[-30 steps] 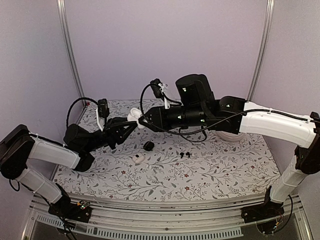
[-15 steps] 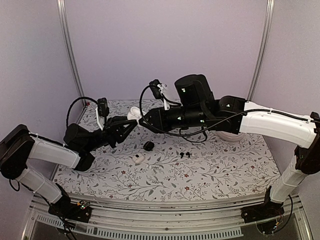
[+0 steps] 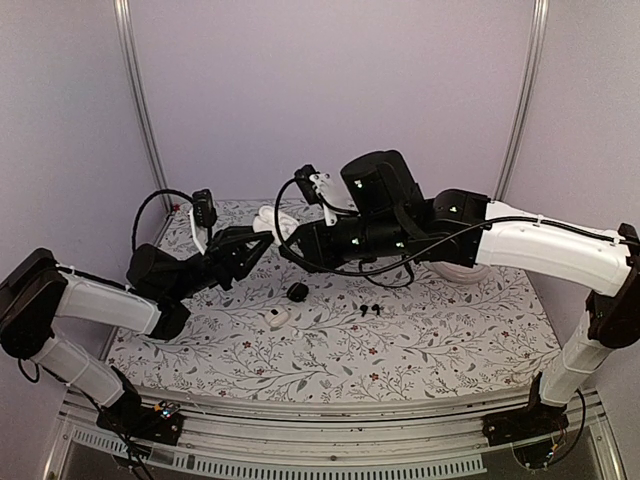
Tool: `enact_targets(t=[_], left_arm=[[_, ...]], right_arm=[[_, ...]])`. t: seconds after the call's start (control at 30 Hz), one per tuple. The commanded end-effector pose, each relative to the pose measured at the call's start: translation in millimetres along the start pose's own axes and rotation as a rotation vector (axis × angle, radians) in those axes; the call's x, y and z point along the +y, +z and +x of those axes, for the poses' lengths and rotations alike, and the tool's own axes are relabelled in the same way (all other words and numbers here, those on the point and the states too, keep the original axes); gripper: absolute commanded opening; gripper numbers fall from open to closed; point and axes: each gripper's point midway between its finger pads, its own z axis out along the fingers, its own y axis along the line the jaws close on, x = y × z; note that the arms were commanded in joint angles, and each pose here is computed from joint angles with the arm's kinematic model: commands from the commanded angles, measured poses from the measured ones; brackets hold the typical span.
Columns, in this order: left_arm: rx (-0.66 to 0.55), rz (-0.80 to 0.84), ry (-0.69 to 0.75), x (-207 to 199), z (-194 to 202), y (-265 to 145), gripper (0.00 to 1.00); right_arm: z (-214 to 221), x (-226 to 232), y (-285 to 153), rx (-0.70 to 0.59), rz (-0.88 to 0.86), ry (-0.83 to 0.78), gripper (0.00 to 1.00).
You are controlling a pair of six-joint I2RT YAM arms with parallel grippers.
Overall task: Insert the wireless bluetooth earbuds into the charging case
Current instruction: Place the left earbud in the right side groove of the charging case.
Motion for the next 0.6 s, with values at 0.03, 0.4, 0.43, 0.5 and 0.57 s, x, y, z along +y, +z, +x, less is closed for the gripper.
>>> enact_targets(t=[0.03,0.4,0.43,0.5,0.57], left_arm=[[-0.249,0.213,0.171,-63,-68,0,0.0],[-0.253,0.203,0.182,-62,-66,-1,0.0],[-0.249,0.204,0.185,-62,-65,-1,0.0],[-0.24,0.211,0.194,-62,-64,-1,0.0],[-0.225,0.215,0.194,-61,-61,-2,0.0]], right_arm=[[29,-22,10,0.103,0.103,-0.031,0.43],[23,-13,-10,0.06,0.044,-0.043,0.48],[21,-12,-15,0.048,0.03,-0.047,0.48],[18,-9,-26,0.026,0.002,-0.048,0.49],[13,-7,-38,-0.002,-0.028,-0.04,0.49]])
